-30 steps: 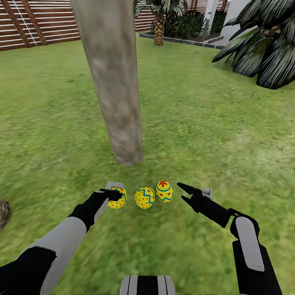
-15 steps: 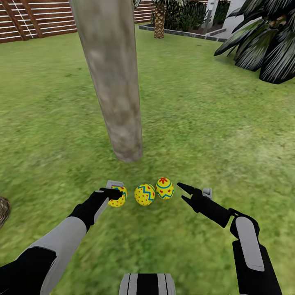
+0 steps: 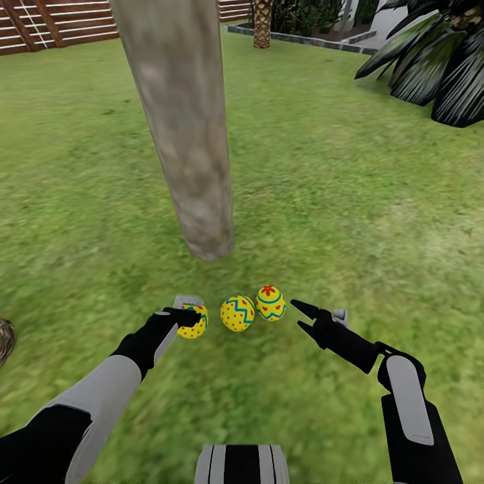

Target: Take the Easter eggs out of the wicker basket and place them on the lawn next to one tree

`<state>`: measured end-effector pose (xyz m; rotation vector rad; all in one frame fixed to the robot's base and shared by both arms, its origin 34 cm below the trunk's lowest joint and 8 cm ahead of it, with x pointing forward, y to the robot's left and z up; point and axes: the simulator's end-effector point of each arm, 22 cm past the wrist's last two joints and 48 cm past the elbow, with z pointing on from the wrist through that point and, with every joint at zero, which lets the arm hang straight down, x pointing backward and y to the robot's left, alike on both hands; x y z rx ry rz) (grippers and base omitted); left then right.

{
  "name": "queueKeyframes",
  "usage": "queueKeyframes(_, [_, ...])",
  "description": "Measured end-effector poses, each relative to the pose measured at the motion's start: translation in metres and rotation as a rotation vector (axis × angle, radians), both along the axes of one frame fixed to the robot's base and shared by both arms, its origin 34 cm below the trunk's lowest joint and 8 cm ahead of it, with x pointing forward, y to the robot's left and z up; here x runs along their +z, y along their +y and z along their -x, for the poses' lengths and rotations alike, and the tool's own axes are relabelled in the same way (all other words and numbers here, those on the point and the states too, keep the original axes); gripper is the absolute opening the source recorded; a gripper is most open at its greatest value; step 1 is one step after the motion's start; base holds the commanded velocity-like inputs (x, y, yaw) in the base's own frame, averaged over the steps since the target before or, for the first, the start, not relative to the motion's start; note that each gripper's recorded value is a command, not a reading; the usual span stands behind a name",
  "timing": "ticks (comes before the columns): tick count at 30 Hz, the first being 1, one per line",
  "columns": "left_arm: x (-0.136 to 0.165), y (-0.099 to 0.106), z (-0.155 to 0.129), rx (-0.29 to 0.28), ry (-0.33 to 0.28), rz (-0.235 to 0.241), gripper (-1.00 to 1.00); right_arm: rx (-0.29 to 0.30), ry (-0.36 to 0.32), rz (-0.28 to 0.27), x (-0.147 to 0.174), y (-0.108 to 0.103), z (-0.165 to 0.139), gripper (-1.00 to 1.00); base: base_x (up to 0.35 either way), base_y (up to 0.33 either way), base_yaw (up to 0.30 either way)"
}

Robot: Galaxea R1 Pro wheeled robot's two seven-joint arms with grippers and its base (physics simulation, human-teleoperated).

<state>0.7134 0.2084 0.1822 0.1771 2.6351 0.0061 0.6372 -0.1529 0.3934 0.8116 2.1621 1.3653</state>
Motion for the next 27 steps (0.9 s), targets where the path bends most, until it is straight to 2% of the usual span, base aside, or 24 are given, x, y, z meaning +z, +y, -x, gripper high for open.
queueKeyframes(19, [-0.01, 0.0, 0.005, 0.0, 0.014, 0.001, -1.0, 0.0, 0.016, -0.003, -0.009, 0.001, 0.002, 1.0, 0.0, 0.0, 0.0])
queueKeyframes(27, [-0.03, -0.001, 0.012, 0.0, 0.027, 0.004, -1.0, -0.001, 0.049, -0.003, -0.028, 0.001, 0.005, 1.0, 0.0, 0.0, 0.0])
